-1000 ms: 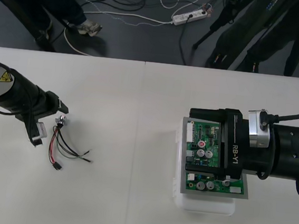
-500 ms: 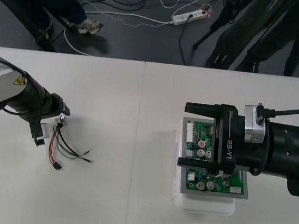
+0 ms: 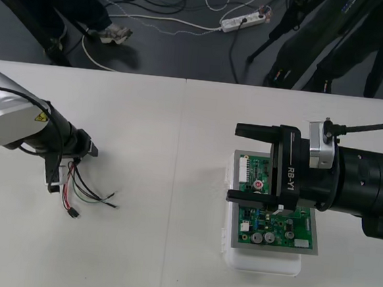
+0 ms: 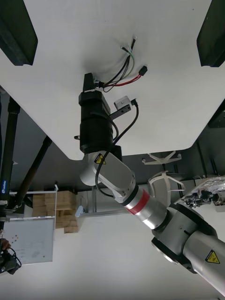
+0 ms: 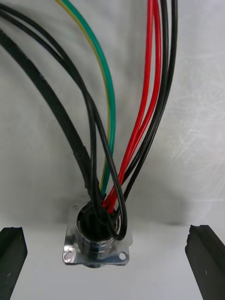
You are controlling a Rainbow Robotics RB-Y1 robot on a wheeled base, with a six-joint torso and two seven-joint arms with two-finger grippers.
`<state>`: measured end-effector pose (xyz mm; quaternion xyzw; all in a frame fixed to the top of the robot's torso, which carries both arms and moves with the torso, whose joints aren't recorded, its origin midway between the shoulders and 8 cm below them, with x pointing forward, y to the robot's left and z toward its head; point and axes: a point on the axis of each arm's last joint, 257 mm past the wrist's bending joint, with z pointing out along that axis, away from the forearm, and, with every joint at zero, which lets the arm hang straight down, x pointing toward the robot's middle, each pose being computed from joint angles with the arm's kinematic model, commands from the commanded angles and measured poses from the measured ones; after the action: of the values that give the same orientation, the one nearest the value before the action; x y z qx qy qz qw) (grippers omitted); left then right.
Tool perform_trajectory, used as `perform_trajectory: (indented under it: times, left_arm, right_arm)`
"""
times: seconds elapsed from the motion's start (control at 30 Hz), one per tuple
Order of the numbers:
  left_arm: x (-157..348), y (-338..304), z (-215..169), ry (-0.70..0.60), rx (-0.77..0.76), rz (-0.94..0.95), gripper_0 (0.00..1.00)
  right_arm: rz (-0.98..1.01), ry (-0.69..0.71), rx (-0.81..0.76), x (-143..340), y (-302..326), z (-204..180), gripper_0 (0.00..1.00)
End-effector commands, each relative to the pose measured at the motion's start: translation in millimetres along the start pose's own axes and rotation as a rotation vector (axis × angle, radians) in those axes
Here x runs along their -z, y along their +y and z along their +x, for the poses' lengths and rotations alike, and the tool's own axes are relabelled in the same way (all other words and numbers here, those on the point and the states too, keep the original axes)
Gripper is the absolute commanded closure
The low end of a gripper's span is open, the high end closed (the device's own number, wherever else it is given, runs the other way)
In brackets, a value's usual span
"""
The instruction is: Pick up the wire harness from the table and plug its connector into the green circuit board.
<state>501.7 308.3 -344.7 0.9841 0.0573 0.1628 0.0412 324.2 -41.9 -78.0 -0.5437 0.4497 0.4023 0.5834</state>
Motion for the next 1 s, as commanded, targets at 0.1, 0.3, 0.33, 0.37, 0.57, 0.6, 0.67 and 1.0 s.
perform_trajectory:
  times: [0.1,0.3,0.33,0.37,0.57,0.6,0.67,1.0]
  left_arm:
    - [5.7,23.4,28.0,0.074,-0.157,-0.007,0.0]
    - [3.1,21.4,25.8,0.071,-0.184,0.006,0.0]
    - [2.6,21.8,25.7,0.072,-0.192,0.008,0.0]
    - [2.0,20.9,24.9,0.07,-0.197,0.013,0.0]
    - [-0.9,22.2,22.0,0.067,-0.216,0.014,0.0]
    - [-1.2,23.2,21.7,0.067,-0.217,0.013,0.0]
    - [-1.2,23.2,21.7,0.067,-0.22,0.013,0.0]
    - [-4.6,32.3,20.0,0.068,-0.242,0.008,0.0]
  right_arm:
    - [-0.027,-0.012,0.109,-4.5,-9.3,-17.5,0.0]
    - [-0.035,-0.008,0.126,-5.6,-13.8,-23.5,0.0]
    - [-0.036,-0.008,0.123,-5.4,-13.9,-24.1,0.0]
    - [-0.037,-0.005,0.121,-5.4,-14.7,-24.0,0.0]
    - [-0.042,-0.022,0.089,-3.1,-24.5,-22.8,0.0]
    - [-0.044,-0.025,0.086,-2.7,-25.1,-22.7,0.0]
    - [-0.045,-0.027,0.077,-1.9,-28.5,-20.9,0.0]
    - [-0.077,-0.021,0.079,-6.1,-22.5,-17.5,0.0]
